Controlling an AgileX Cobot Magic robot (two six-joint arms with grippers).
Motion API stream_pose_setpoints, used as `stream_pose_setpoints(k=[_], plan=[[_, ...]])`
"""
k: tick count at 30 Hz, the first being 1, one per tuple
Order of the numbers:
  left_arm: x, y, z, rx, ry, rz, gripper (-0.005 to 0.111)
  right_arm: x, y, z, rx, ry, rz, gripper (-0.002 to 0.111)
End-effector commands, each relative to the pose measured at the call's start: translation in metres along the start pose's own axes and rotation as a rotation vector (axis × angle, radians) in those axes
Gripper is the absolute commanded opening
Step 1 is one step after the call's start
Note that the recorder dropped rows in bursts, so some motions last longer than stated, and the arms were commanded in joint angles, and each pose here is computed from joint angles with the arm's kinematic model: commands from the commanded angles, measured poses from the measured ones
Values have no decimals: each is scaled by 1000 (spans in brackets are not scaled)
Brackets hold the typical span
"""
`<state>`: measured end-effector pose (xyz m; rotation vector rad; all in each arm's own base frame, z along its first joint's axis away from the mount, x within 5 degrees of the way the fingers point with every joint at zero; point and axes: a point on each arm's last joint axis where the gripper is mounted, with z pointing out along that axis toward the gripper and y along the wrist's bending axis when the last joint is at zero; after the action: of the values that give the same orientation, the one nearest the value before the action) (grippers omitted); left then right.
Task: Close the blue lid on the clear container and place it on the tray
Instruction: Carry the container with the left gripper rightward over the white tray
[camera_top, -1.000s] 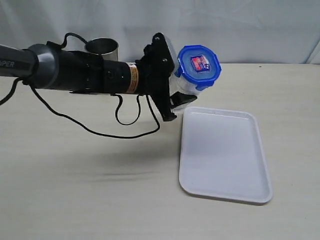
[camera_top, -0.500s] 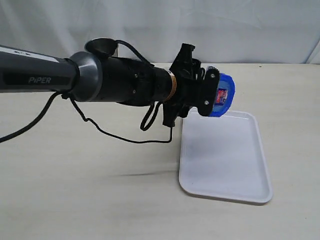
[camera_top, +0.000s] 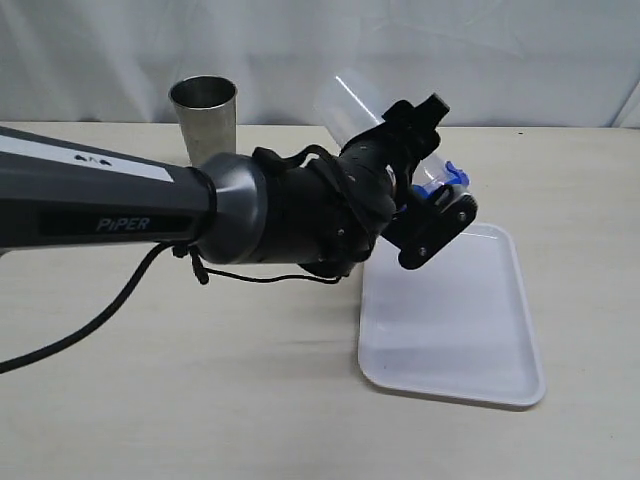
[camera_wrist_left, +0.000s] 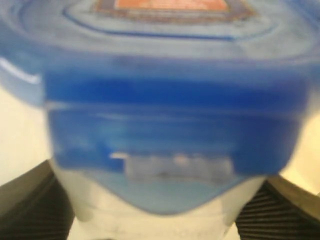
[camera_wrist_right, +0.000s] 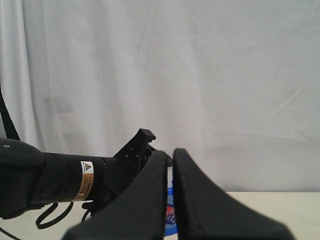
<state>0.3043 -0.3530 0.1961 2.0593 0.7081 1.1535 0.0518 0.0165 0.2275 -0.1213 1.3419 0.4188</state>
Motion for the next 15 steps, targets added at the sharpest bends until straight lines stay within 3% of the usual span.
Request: stream_pose_setpoints(k=[1, 5, 15], plan=[[-1, 12, -10, -49, 89, 50, 0, 1, 0, -1, -2, 4, -8, 5], [-5, 14, -13, -50, 89, 142, 0, 1, 0, -1, -2, 4, -8, 5], [-7, 15, -15, -50, 88, 238, 0, 2, 0, -1, -3, 11, -8, 5]])
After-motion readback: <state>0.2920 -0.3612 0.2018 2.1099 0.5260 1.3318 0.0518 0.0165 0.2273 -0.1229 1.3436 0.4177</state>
